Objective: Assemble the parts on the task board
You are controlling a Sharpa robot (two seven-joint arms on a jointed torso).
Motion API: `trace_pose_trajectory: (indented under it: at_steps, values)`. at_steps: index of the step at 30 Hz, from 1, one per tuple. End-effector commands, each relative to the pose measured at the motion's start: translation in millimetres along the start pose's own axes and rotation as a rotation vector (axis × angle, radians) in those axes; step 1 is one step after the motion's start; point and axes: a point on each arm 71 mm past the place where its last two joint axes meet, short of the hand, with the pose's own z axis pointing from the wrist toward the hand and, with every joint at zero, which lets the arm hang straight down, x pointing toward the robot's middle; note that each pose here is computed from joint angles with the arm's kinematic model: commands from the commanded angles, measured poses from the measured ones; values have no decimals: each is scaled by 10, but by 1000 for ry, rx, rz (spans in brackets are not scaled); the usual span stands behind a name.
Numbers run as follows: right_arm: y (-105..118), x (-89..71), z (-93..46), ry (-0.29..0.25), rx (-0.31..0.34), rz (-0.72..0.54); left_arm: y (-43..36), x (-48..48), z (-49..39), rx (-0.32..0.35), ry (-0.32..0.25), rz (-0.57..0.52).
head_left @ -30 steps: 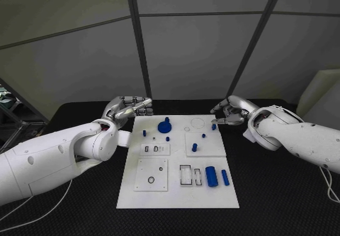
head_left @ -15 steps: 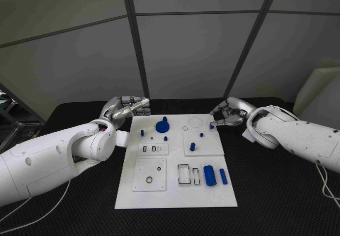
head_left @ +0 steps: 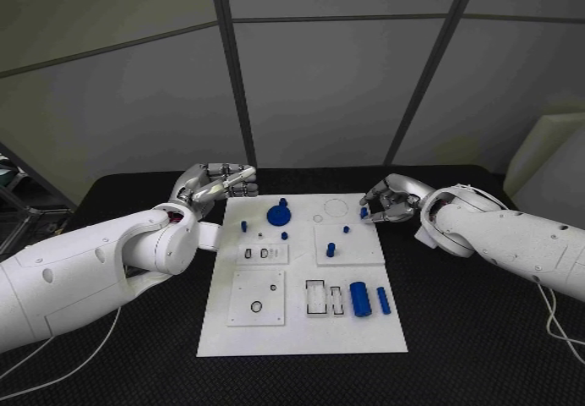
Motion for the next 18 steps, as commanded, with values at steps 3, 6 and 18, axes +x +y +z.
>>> trace_pose_trajectory:
  at_steps: [3,6,18]
  values:
    - [-15,9,14,20,11,-23,-12,6,5,9,10,-2]
    - [-14,17,23,22,13,-24,-12,6,7,9,10,-2]
    - [-20,35,55,23,29,-24,-9,6,10,8,10,-2]
